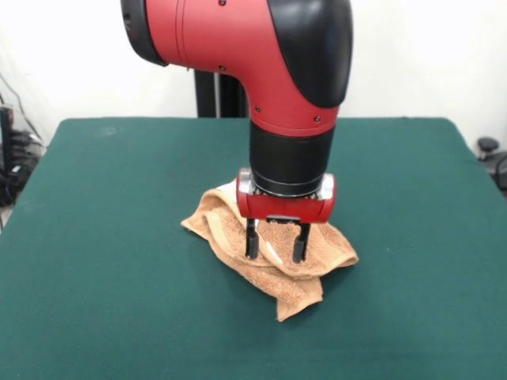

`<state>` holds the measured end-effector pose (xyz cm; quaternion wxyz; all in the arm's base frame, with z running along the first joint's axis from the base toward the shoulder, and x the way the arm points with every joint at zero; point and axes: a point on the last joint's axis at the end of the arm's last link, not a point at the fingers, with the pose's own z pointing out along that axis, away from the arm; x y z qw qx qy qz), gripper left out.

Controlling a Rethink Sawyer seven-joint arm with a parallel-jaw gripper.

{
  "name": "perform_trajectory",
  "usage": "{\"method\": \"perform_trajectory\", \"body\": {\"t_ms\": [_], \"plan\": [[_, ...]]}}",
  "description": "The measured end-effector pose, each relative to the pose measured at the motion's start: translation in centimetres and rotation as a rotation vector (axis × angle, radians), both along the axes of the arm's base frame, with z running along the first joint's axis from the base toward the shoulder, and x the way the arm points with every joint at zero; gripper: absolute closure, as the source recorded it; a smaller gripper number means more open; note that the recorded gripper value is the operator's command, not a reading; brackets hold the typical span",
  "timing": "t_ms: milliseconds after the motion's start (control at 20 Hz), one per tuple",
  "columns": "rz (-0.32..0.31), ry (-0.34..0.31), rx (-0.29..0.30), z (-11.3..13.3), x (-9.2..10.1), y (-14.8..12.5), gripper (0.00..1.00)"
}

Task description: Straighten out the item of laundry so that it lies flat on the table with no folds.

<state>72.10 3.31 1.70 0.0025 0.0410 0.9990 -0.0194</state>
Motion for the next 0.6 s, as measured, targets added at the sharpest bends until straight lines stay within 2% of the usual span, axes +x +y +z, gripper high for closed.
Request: {"method": "perform_trajectory", "body": {"t_ms": [600], "plan": [[-0.021, -0.027, 0.000, 1.2, 0.5, -1.5, 0.00]]}}
